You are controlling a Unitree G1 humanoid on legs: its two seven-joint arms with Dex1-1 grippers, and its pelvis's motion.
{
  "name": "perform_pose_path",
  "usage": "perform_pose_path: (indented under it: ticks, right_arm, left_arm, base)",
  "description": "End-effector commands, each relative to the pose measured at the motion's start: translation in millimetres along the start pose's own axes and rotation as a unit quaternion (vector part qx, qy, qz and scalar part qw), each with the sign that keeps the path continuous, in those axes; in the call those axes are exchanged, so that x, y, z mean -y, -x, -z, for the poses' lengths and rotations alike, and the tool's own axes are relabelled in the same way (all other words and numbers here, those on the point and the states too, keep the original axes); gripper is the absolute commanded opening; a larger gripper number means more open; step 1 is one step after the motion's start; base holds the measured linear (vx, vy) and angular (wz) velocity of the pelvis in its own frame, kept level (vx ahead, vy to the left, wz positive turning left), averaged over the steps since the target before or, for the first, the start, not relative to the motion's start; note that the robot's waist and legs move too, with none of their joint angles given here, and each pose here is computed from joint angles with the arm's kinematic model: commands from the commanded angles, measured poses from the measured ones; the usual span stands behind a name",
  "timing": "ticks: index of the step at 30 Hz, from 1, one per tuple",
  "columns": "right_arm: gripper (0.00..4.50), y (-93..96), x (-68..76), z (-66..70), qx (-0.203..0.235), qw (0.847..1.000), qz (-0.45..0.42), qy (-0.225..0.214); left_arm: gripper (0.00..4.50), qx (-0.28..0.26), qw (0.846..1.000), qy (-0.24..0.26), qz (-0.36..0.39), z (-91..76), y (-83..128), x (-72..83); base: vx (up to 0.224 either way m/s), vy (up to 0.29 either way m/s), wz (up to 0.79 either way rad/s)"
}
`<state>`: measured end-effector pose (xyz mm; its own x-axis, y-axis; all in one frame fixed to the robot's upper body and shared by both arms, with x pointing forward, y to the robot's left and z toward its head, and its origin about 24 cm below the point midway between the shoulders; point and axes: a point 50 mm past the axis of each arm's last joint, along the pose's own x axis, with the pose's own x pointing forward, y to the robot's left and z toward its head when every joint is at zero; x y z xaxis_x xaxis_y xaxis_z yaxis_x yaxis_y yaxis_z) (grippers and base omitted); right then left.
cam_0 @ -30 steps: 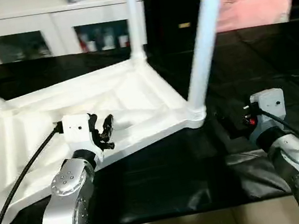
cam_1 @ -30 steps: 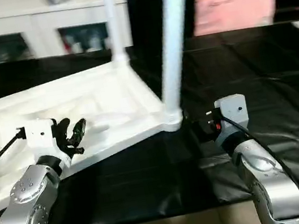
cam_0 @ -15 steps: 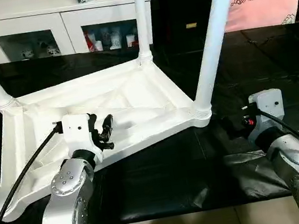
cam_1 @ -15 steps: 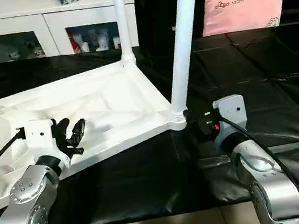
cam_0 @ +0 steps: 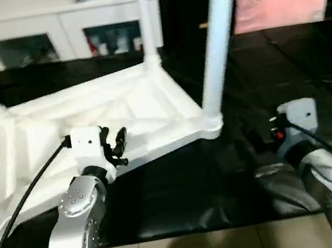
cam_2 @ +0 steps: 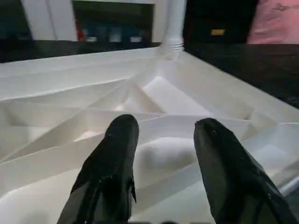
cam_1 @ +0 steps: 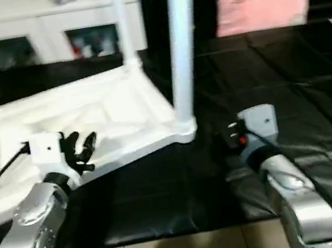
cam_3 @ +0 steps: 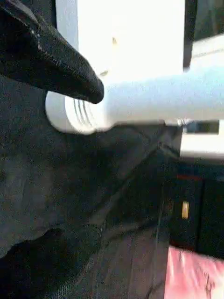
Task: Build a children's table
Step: Rotate leg to tighten
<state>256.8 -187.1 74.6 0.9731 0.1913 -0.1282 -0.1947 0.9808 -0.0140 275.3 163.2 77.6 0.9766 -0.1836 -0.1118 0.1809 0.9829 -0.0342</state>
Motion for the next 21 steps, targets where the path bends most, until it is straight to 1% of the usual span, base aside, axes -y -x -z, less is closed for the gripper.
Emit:
perform_pose_path:
  ticks: [1,5,7,14,16,17,18,21]
  right_arm:
    - [4.50,-0.3,-0.4,-1.9,0.000,1.000,0.000,-0.001]
    - [4.50,-0.2,-0.4,-1.7,-0.001,1.000,0.000,0.000]
    - [4.50,-0.4,-0.7,-1.7,-0.001,1.000,-0.001,0.000]
    - [4.50,-0.6,-0.7,-1.6,-0.002,1.000,0.000,-0.002]
    - [4.50,-0.6,-0.7,-1.5,-0.002,1.000,0.001,-0.002]
    - [4.50,-0.7,-0.6,-1.3,-0.002,1.000,0.002,-0.002]
    - [4.50,-0.7,-0.6,-1.3,-0.002,1.000,0.002,-0.002]
    - [4.50,-1.0,-0.6,-1.4,-0.002,1.000,0.003,-0.002]
  left_arm:
    - [2.23,-0.004,1.000,-0.002,-0.004,0.5,0.1,-2.3]
    - [2.23,-0.002,1.000,0.000,-0.005,0.4,0.0,-2.4]
    - [2.23,0.002,1.000,-0.015,-0.003,-1.1,-0.5,-2.7]
    - [2.23,-0.003,1.000,-0.015,-0.002,0.4,-0.5,-1.5]
    - [2.23,-0.002,1.000,-0.014,-0.003,0.4,-0.6,-1.7]
    - [2.23,-0.008,1.000,0.001,-0.010,1.7,-0.9,-3.1]
    - [2.23,-0.009,1.000,0.005,-0.011,1.9,-1.0,-3.5]
    - [2.23,-0.008,1.000,-0.001,-0.016,1.5,-1.4,-5.2]
  base:
    - [0.008,0.062,0.03]
    - [-0.001,0.073,-0.04]
    - [-0.019,0.052,-0.05]
    - [0.000,0.000,0.00]
    - [-0.012,-0.119,0.08]
    - [-0.012,-0.136,0.07]
    - [-0.035,-0.169,-0.04]
    - [-0.039,-0.152,-0.07]
